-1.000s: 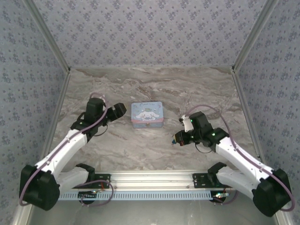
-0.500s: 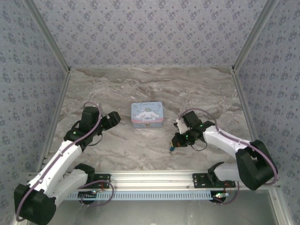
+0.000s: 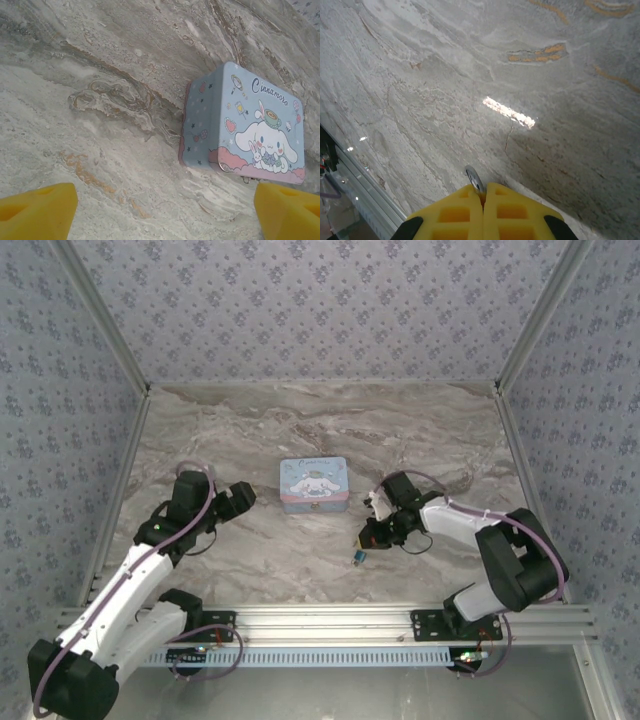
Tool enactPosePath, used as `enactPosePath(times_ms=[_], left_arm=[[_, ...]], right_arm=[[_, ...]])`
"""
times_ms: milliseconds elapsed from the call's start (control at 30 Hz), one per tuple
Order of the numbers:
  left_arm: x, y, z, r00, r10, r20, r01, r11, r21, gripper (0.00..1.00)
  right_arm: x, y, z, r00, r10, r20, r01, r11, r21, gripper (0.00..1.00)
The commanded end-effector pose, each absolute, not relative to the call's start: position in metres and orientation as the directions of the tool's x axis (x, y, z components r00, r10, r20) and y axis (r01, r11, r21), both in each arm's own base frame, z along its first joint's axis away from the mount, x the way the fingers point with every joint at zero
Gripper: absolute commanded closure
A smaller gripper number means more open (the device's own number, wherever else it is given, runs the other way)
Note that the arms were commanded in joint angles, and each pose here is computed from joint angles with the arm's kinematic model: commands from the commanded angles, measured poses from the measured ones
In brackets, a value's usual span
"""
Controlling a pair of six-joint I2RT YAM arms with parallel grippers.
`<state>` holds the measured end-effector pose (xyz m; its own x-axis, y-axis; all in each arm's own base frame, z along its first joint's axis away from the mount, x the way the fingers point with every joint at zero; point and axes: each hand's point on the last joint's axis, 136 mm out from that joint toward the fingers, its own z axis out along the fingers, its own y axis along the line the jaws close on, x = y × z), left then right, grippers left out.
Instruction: Unlock the padlock with the key
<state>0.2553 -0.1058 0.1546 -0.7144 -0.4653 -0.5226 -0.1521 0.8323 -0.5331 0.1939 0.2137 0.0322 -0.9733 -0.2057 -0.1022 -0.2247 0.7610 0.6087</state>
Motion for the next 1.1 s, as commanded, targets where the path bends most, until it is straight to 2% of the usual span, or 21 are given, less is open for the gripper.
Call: enactPosePath(times_ms=[0, 333, 567, 867, 1067], left_arm=[[0.253, -0.101, 0.150, -0.709, -0.483, -0.515, -0.181, 0.829, -0.528, 0.08], [0.254, -0.099, 0.149, -0.705, -0.477, -0.525, -0.182, 0.837, -0.516, 0.08], [0.257, -0.099, 0.151, -0.704, -0.466, -0.536, -0.173, 0.844, -0.508, 0.07], [0.261, -0.098, 0.155, -0.696, -0.457, -0.554, -0.164, 0.852, -0.497, 0.06], [0.261, -0.097, 0.150, -0.702, -0.454, -0.549, -0.174, 0.856, -0.486, 0.05]], right_arm=[[0.198, 0.214, 0.032, -0.971, -0.217, -0.104, -0.235, 0.759, 0.607, 0.97], [0.204, 0.213, 0.042, -0.968, -0.203, -0.149, -0.252, 0.762, 0.597, 0.76], [0.212, 0.204, 0.058, -0.964, -0.169, -0.205, -0.258, 0.777, 0.574, 0.73], [0.228, 0.179, 0.095, -0.935, -0.088, -0.344, -0.269, 0.808, 0.524, 0.61], [0.238, 0.151, 0.113, -0.897, 0.014, -0.441, -0.228, 0.841, 0.490, 0.46]])
